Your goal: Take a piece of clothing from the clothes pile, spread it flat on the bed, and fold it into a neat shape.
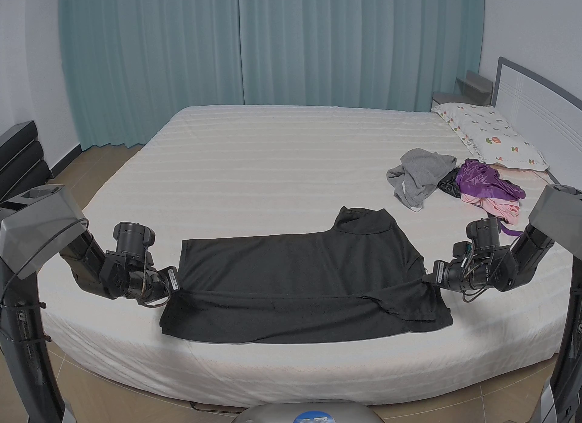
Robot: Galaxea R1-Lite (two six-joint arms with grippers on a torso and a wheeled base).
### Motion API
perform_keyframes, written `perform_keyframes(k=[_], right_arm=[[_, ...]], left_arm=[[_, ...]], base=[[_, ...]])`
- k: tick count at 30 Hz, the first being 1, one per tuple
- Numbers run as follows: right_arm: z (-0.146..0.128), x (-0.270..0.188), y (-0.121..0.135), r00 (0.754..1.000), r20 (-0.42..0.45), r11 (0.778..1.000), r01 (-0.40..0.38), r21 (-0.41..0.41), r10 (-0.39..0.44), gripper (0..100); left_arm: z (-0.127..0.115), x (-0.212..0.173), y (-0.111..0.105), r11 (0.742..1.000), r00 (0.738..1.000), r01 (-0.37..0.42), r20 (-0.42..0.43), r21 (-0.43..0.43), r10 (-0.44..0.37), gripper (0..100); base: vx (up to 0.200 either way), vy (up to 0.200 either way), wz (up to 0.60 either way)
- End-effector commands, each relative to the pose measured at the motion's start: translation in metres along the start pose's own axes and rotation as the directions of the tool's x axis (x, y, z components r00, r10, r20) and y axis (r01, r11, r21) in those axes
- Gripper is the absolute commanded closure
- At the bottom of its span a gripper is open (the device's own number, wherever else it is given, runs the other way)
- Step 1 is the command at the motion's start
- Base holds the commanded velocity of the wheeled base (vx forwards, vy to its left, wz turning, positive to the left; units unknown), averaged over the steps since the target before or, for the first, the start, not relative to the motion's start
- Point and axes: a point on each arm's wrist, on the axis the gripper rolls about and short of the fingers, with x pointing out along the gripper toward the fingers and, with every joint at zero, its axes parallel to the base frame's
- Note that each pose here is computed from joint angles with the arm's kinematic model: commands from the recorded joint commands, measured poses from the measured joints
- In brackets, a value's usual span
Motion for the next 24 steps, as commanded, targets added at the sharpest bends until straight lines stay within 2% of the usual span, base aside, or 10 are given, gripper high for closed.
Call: perform_keyframes(k=[1, 2, 3, 7, 8, 9, 10, 15, 19, 24], right_arm=[[-0.004, 0.018, -0.005, 1.000, -0.020, 1.000, 0.014, 0.002, -0.014, 100], [-0.005, 0.020, -0.005, 1.000, -0.024, 1.000, 0.014, 0.002, -0.014, 100], [-0.006, 0.021, -0.004, 1.000, -0.026, 1.000, 0.012, 0.000, -0.012, 0], [-0.002, 0.020, -0.002, 1.000, -0.008, 0.999, -0.001, 0.037, 0.001, 0], [0.002, 0.015, 0.000, 1.000, 0.009, 0.997, -0.008, 0.079, 0.007, 0], [0.002, 0.015, 0.000, 1.000, 0.009, 0.997, -0.008, 0.079, 0.007, 0], [0.009, 0.004, 0.005, 0.999, 0.035, 0.990, -0.027, 0.140, 0.022, 0], [0.006, -0.018, 0.014, 0.998, 0.038, 0.976, -0.049, 0.213, 0.042, 0], [-0.020, -0.037, 0.019, 0.999, -0.025, 0.965, -0.027, 0.259, 0.035, 0], [-0.055, -0.048, 0.014, 0.996, -0.085, 0.950, 0.019, 0.312, 0.008, 0]], left_arm=[[-0.003, 0.018, 0.001, 1.000, 1.000, -0.011, -0.021, -0.001, 0.011, 100], [-0.003, 0.019, 0.001, 1.000, 1.000, -0.010, -0.022, 0.000, 0.010, 100], [-0.003, 0.020, 0.001, 1.000, 1.000, -0.010, -0.022, 0.000, 0.010, 0], [-0.001, 0.022, -0.001, 1.000, 1.000, -0.006, -0.014, -0.019, 0.005, 0], [0.001, 0.021, -0.002, 0.999, 1.000, -0.001, -0.005, -0.049, 0.000, 0], [0.001, 0.021, -0.002, 0.999, 1.000, -0.001, -0.005, -0.049, 0.000, 0], [0.003, 0.019, -0.002, 0.996, 1.000, 0.003, 0.004, -0.088, -0.003, 0], [0.013, 0.004, -0.001, 0.990, 0.999, 0.028, 0.036, -0.137, -0.023, 0], [0.012, -0.016, 0.000, 0.979, 0.998, 0.055, 0.044, -0.197, -0.048, 0], [0.000, -0.040, -0.002, 0.953, 0.994, 0.102, 0.006, -0.286, -0.105, 0]], base=[[0.000, 0.000, 0.00], [0.000, 0.000, 0.00], [0.000, 0.000, 0.00], [0.000, 0.000, 0.00], [0.000, 0.000, 0.00], [0.000, 0.000, 0.00], [0.000, 0.000, 0.00], [0.000, 0.000, 0.00], [0.000, 0.000, 0.00], [0.000, 0.000, 0.00]])
